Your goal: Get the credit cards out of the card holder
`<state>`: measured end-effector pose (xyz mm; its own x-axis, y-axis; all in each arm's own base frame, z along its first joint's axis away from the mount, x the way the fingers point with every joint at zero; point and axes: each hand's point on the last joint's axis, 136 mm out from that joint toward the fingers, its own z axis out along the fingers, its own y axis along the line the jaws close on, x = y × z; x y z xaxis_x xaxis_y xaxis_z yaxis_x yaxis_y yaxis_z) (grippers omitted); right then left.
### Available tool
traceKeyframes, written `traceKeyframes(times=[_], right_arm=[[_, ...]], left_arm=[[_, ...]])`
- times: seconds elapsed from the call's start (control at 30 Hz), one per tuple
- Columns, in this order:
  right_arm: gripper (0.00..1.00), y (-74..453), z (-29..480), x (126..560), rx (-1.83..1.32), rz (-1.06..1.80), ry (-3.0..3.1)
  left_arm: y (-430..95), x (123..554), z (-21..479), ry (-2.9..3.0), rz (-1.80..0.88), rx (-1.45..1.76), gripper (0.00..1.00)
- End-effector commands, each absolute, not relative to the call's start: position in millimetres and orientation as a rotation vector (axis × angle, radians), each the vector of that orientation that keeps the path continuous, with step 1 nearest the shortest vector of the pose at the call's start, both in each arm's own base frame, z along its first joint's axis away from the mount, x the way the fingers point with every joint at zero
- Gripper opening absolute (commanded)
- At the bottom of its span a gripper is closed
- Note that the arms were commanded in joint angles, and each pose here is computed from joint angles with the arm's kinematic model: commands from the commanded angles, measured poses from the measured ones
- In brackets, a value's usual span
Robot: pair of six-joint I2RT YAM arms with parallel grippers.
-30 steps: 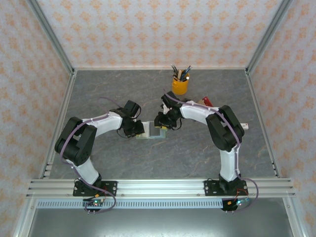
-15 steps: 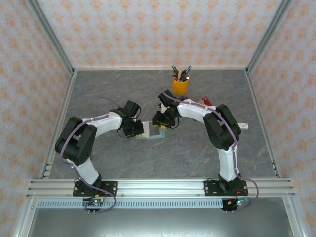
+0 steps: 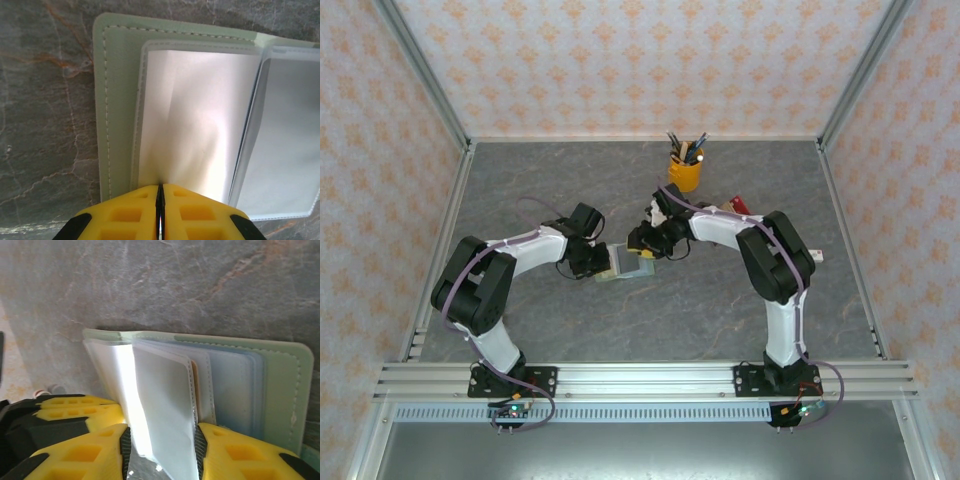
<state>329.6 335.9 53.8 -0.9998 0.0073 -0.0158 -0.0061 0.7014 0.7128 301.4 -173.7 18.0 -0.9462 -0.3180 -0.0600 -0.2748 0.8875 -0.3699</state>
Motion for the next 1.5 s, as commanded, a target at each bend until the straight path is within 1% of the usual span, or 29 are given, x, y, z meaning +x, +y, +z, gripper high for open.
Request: traceKeyframes(times=[0.0, 0.17, 0.37, 0.57, 0.63, 0.73, 0.87, 1.0, 1.13, 1.2, 1.3, 1.47], right_arm=[[0.4, 362, 105, 322, -0.123, 1.449, 2.737], [0.4, 364, 119, 318, -0.151, 1.499, 2.701], [0.41, 376, 109, 311, -0.197, 1.506, 2.742], [0.42, 396, 96, 310, -0.23, 1.528, 2.762], [0.42, 400, 97, 312, -0.238, 1.534, 2.755], [0.42, 391, 95, 318, -0.213, 1.427, 2.76], [0.41, 347, 82, 329, -0.092, 1.086, 2.8], [0.39, 314, 81, 322, -0.009, 0.963, 2.792], [0.36, 300, 70, 308, 0.033, 0.91, 2.841], [0.33, 299, 63, 304, 0.036, 0.906, 2.867], [0.29, 306, 59, 301, 0.016, 0.94, 2.883], [0.29, 312, 50, 299, -0.013, 0.929, 2.921]], left_arm=[[-166, 296, 8, 2.959, -0.494, -0.505, 0.12], [-164, 297, 15, 2.944, -0.485, -0.502, 0.12], [-155, 296, 29, 2.915, -0.434, -0.522, 0.15], [-117, 280, 39, 2.877, -0.25, -0.635, 0.17], [-109, 276, 40, 2.864, -0.242, -0.673, 0.17], [-111, 276, 44, 2.846, -0.305, -0.671, 0.17], [-134, 286, 57, 2.793, -0.509, -0.615, 0.17], [-143, 294, 73, 2.728, -0.596, -0.582, 0.17], [-159, 299, 79, 2.704, -0.692, -0.559, 0.17], [-166, 301, 77, 2.708, -0.721, -0.552, 0.17], [-170, 302, 67, 2.731, -0.713, -0.564, 0.16], [-169, 301, 46, 2.781, -0.671, -0.601, 0.16]])
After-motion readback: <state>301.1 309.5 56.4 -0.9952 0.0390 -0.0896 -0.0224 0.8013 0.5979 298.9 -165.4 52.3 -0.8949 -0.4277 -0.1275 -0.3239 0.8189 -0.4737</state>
